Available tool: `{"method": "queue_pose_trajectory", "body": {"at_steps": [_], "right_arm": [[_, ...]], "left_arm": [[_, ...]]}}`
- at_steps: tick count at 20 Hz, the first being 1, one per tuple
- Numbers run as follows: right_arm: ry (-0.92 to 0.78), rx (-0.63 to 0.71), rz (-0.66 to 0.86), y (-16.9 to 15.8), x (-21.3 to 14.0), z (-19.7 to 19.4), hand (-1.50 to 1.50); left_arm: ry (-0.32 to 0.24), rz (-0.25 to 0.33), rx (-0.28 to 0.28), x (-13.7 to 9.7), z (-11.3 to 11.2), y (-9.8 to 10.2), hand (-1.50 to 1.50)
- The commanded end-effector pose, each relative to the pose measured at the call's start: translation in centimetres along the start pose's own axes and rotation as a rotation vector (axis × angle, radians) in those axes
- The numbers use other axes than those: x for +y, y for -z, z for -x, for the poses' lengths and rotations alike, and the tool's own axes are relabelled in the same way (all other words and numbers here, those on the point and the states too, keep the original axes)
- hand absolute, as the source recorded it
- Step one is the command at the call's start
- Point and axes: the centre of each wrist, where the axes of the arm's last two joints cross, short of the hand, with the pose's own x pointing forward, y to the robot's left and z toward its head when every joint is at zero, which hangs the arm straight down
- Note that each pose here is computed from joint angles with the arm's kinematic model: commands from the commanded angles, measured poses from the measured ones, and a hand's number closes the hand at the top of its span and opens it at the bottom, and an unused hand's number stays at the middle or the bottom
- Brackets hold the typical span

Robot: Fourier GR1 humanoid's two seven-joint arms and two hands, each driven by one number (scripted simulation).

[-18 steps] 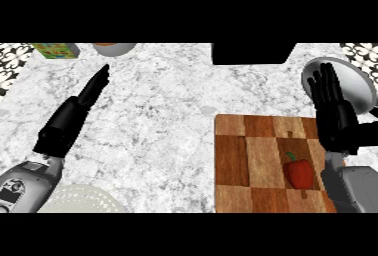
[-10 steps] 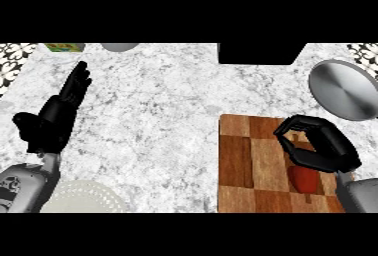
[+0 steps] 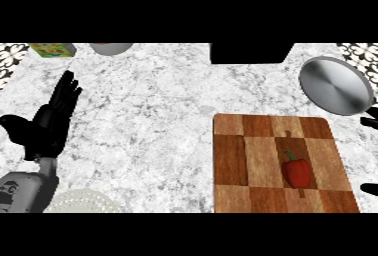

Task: Pick the bell pepper from the cutting board and place it in the pan

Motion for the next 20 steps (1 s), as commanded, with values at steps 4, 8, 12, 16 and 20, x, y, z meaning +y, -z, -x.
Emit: {"method": "queue_pose_trajectory", "body": {"at_steps": [4, 8, 12, 16, 20], "right_arm": [[-0.29, 0.047, -0.257, -0.3, -8.3, -5.8, -1.5], [-0.372, 0.119, -0.299, 3.4, -9.0, -8.6, -1.5], [-0.398, 0.104, -0.301, 5.7, -9.0, -12.8, -1.5], [-0.448, 0.091, -0.296, 7.5, -5.7, -12.8, -1.5], [-0.369, 0.085, -0.332, 8.7, -4.2, -13.3, -1.5]], "left_arm": [[-0.018, -0.006, 0.016, -1.1, 1.7, -0.6, 0.0], [-0.015, 0.006, -0.005, -1.4, 0.9, 1.3, 0.0], [-0.008, 0.0, 0.0, 0.0, 0.7, 0.1, 0.0], [-0.013, -0.003, 0.0, -1.8, 0.8, -0.7, 0.0], [-0.009, 0.02, -0.008, -0.6, 1.8, 0.0, 0.0]]}}
